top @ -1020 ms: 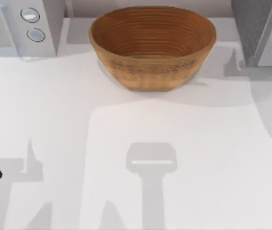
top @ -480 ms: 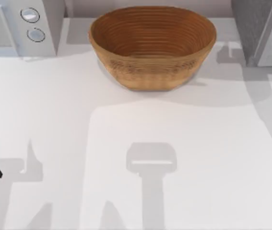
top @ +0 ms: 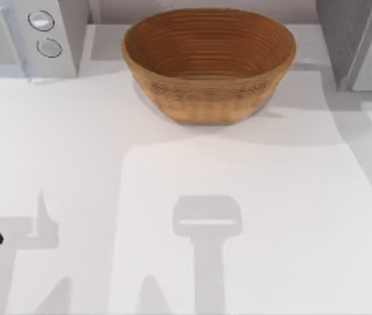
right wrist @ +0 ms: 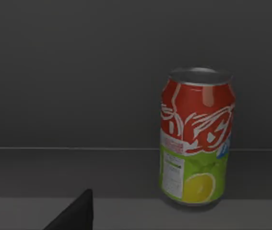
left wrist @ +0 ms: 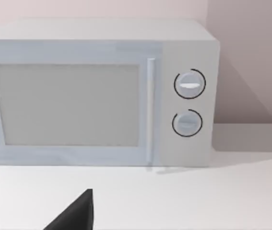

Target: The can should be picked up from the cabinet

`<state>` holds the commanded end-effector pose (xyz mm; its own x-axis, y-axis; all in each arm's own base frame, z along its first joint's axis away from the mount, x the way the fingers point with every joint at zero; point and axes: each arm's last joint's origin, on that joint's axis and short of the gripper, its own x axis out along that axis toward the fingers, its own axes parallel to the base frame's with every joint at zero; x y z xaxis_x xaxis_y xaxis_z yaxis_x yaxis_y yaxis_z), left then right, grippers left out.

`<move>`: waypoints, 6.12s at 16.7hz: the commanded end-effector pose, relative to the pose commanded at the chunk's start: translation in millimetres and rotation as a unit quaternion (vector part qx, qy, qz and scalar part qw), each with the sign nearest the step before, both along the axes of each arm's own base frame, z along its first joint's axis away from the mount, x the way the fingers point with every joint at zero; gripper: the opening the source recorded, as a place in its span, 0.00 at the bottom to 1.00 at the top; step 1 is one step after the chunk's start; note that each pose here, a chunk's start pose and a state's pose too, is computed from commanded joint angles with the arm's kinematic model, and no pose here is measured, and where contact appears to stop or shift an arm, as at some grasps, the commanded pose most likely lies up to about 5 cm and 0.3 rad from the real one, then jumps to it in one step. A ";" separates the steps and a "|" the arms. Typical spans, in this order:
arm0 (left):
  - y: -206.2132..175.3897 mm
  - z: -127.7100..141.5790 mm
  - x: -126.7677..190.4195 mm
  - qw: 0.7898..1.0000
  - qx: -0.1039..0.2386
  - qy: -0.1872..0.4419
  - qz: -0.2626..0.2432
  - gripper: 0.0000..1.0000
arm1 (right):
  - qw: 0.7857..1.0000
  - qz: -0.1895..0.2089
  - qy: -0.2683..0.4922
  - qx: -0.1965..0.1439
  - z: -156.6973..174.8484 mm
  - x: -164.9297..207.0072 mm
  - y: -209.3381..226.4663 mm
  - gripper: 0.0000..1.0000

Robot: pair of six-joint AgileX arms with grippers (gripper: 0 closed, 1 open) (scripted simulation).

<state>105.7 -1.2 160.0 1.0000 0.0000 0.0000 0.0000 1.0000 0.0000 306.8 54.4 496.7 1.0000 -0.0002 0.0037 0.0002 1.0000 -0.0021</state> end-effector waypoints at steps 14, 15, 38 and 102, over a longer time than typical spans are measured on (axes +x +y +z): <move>0.0 0.0 0.0 1.000 0.000 0.000 0.000 1.00 | 1.000 -0.003 -0.003 0.000 -11.5 61.2 4.8 1.00; 0.0 0.0 0.0 1.000 0.000 0.000 0.000 1.00 | 1.000 -0.003 -0.003 0.000 -11.4 68.6 4.7 1.00; 0.0 0.0 0.0 1.000 0.000 0.000 0.000 1.00 | 1.000 -0.002 -0.003 0.000 -13.2 95.7 3.4 0.00; 0.0 0.0 0.0 1.000 0.000 0.000 0.000 1.00 | 1.000 0.014 0.004 0.001 -329.5 -196.3 -55.8 0.00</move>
